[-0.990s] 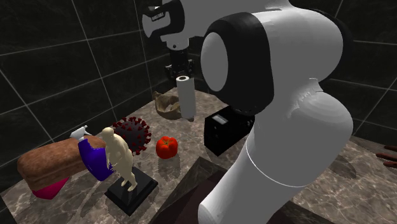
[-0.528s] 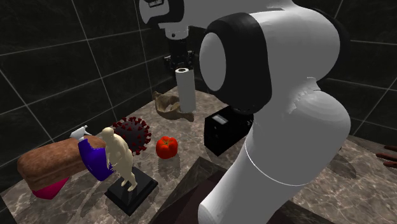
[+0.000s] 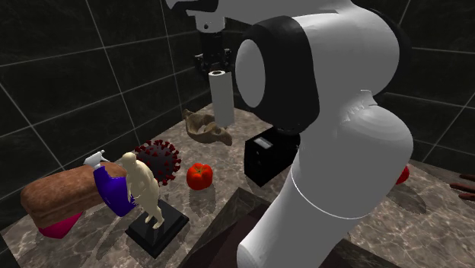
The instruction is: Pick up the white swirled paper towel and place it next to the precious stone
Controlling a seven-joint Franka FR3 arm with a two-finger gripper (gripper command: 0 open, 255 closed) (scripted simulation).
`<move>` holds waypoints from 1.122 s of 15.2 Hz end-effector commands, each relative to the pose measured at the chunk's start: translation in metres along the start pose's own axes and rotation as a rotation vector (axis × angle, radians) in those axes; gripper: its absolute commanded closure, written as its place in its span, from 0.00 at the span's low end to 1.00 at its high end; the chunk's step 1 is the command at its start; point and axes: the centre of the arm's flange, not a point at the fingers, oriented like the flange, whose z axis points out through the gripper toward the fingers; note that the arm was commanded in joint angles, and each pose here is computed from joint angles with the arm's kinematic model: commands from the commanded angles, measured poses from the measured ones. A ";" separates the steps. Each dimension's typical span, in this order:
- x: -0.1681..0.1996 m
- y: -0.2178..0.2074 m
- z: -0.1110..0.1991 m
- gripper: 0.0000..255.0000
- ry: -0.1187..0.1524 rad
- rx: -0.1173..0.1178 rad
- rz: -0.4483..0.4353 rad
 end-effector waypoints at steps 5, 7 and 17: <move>0.002 0.002 -0.032 1.00 -0.001 0.000 0.000; 0.003 0.003 -0.043 1.00 -0.001 0.000 0.000; -0.023 -0.111 -0.027 1.00 -0.001 0.000 0.000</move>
